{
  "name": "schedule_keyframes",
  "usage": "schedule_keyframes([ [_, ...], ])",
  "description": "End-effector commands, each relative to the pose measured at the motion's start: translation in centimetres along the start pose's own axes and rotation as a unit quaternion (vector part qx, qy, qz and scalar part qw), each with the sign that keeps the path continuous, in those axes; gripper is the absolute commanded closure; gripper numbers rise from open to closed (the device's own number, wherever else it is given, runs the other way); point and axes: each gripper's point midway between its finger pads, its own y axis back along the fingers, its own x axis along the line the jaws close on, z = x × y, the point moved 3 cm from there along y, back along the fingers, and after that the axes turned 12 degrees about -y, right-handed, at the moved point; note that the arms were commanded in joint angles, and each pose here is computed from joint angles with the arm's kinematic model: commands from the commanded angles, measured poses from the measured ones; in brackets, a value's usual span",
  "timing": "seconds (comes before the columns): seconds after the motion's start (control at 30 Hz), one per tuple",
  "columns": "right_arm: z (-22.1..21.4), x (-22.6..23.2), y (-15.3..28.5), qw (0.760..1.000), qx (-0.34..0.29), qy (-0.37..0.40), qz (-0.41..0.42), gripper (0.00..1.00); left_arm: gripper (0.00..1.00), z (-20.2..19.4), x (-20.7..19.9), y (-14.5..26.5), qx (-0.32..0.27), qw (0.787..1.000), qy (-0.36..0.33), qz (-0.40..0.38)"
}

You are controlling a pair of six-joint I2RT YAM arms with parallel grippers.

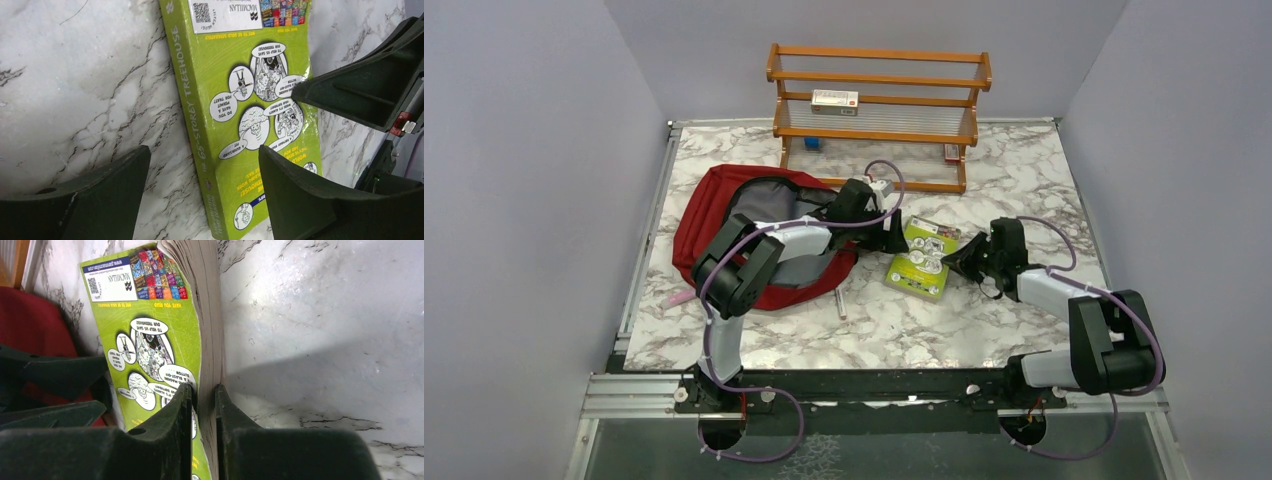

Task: Pack the student bag
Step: Pick up the book from the center of the board.

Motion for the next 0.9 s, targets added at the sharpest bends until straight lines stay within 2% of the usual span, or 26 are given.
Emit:
schedule_keyframes([
  [0.0, -0.7, -5.2, -0.4, 0.994, -0.014, -0.004, -0.105, 0.98, 0.20, 0.4, -0.4, 0.5, -0.013, 0.999, 0.021, -0.032],
  [0.17, -0.5, -6.1, -0.4, 0.992, -0.022, -0.010, -0.123, 1.00, 0.19, -0.1, -1.0, 0.6, -0.006, 0.998, 0.033, -0.053],
  [0.5, -0.5, -7.6, -0.2, 0.989, -0.041, -0.044, -0.138, 1.00, 0.19, -2.2, -1.3, -0.3, 0.023, 0.992, 0.106, -0.062],
  [0.87, -0.5, -7.0, -0.3, 0.991, -0.036, -0.045, -0.121, 1.00, 0.19, -3.7, -4.5, -1.9, 0.051, 0.983, 0.115, -0.132],
])
